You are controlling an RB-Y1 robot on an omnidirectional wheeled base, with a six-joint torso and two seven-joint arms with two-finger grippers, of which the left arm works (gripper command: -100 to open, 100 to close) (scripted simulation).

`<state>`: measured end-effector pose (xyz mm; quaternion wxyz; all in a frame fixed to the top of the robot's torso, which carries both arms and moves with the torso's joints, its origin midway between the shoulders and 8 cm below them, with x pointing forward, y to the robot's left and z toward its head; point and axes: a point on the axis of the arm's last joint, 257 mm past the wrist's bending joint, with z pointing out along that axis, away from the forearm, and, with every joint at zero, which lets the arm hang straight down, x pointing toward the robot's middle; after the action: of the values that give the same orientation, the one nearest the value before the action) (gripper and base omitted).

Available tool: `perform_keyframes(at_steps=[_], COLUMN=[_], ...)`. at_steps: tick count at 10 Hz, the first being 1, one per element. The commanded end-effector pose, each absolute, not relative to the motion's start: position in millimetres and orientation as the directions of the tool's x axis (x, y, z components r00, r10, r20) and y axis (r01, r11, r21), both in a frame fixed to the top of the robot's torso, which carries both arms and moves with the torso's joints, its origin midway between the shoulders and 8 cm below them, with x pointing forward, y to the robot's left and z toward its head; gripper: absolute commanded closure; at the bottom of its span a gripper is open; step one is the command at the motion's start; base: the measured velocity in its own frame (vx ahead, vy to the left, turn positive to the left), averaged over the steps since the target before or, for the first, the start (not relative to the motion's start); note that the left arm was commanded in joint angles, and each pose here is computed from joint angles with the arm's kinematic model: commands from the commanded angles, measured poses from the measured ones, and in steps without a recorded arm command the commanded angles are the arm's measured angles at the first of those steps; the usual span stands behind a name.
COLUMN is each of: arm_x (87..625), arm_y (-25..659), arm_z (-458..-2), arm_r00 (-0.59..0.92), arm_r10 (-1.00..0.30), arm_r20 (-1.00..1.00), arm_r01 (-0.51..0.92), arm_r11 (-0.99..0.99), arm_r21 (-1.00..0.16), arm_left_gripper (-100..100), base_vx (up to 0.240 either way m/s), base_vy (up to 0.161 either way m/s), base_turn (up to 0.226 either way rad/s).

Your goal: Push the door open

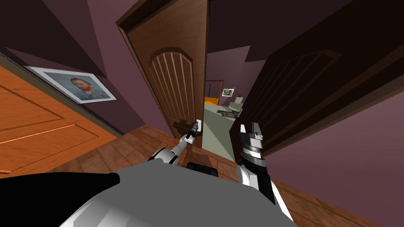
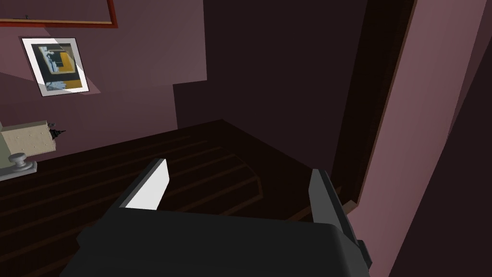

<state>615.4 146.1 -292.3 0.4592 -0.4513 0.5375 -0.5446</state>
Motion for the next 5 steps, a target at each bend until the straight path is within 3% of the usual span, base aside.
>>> perform_keyframes(at_steps=[1, 4, 5], arm_x=[613.8, 613.8, 616.8], arm_y=[146.0, 146.0, 154.2], arm_z=[-295.6, -295.6, -292.1], arm_r00=[-0.171, -0.171, -0.158], arm_r10=[-0.985, -0.985, -0.987], arm_r20=[-0.001, -0.001, -0.005], arm_r01=[0.009, 0.009, 0.015], arm_r11=[0.000, 0.000, 0.003], arm_r21=[-1.000, -1.000, -1.000], arm_left_gripper=[100, 100, 100], base_vx=[-0.013, 0.000, 0.122], base_vy=[0.007, 0.000, -0.050], base_turn=[-0.012, 0.000, 0.017])
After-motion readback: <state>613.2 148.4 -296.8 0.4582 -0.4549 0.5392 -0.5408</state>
